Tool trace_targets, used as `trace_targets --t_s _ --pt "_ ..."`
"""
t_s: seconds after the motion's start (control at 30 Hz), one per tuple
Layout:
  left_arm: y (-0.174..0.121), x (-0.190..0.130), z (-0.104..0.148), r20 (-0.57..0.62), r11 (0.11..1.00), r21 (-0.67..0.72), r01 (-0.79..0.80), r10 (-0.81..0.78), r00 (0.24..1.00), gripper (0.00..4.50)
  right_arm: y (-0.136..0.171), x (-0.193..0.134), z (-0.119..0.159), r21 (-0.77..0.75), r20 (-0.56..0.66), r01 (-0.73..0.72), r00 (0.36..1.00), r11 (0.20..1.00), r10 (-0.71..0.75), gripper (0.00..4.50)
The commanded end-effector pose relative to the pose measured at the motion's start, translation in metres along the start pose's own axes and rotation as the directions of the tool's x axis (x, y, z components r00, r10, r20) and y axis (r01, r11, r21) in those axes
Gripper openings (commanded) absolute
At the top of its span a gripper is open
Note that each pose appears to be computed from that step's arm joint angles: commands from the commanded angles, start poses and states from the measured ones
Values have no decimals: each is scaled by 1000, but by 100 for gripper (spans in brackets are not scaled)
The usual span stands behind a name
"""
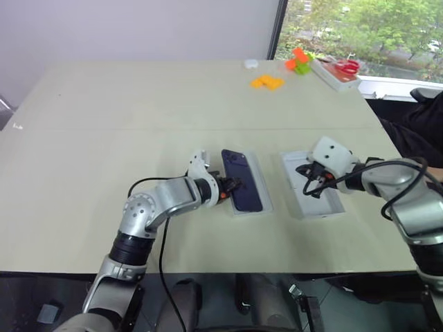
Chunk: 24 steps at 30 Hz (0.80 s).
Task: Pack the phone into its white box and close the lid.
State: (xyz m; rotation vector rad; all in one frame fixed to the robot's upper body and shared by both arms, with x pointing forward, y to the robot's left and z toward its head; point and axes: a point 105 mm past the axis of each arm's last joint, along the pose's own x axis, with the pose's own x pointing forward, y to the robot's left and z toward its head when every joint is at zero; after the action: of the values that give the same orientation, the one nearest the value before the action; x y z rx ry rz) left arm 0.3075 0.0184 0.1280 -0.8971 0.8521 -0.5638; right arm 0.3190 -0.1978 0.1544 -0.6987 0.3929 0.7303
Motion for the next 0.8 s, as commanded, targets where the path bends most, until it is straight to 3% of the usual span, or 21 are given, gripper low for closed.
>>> trace_targets --t_s 0.03,0.23,0.73,0.8 --pt "-13 -1 3 13 998 32 51 -52 999 27 0 -11 10 -29 57 -6 998 1000 8 0" --pt "-12 3 5 12 997 30 69 -70 997 27 14 -12 16 -26 106 -64 992 998 66 0" --pt "-17 12 6 2 994 47 100 -100 995 27 15 -9 15 -25 104 -61 993 998 63 0" --pt "-17 11 5 -2 993 47 108 -108 994 104 16 -8 15 -26 103 -61 993 998 63 0"
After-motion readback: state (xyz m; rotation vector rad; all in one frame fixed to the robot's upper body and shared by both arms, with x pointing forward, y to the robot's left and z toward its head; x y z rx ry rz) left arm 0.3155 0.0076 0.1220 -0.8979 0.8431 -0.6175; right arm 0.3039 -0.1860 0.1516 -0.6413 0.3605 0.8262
